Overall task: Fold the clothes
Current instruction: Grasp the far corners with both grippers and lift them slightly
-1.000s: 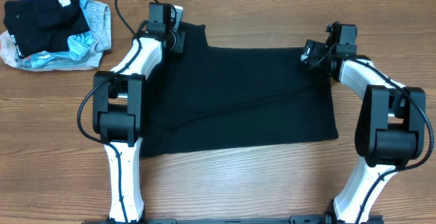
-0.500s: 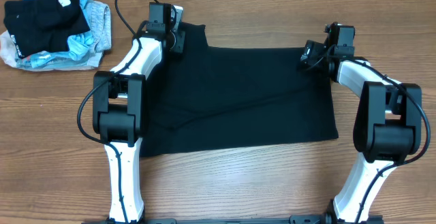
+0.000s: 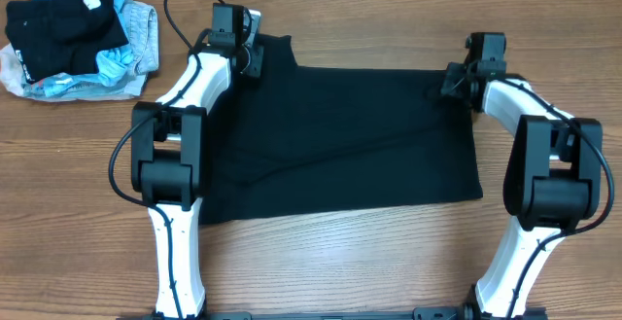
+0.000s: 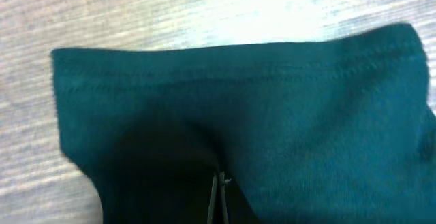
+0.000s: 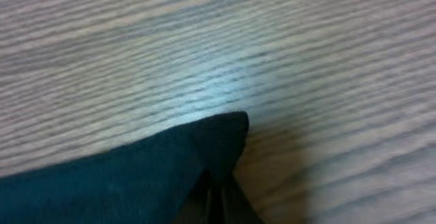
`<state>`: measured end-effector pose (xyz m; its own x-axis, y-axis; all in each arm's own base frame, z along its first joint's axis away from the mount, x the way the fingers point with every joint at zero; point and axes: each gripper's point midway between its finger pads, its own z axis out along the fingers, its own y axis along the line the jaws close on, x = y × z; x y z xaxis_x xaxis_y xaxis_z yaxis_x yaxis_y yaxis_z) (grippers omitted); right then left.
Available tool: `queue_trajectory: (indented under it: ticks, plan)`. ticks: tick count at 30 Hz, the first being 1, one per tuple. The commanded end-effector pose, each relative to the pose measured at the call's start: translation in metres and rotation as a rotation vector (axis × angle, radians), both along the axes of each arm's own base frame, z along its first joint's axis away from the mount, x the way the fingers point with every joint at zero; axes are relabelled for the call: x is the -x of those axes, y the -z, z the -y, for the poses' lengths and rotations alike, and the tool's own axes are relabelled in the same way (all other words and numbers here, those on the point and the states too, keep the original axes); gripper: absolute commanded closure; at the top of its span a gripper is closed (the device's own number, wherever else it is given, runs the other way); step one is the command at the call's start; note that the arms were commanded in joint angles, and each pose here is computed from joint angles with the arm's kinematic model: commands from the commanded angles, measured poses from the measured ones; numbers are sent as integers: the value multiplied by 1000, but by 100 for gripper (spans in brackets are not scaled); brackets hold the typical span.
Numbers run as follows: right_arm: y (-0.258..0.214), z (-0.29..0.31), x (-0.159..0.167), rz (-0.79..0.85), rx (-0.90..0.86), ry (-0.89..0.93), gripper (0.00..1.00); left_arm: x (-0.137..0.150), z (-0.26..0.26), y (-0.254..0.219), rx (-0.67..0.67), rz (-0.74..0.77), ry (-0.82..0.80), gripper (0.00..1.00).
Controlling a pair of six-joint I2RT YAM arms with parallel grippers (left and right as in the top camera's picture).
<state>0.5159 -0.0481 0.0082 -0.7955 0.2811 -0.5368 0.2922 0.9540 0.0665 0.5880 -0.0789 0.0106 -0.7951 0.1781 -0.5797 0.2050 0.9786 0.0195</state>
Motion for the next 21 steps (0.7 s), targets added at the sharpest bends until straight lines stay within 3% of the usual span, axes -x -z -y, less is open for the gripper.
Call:
queue_trajectory:
  ticks: [1, 13, 21]
  plan:
    - [-24, 16, -18, 29, 66, 46, 96, 2, -6, -43, -6, 42, -12, 96]
    - [-60, 24, 2, -122, 58, 153, 93, 45, -10, -161, 47, 89, -58, 96]
    - [-70, 19, 34, -277, 31, 169, 93, 100, -7, -165, 75, -91, -46, 96]
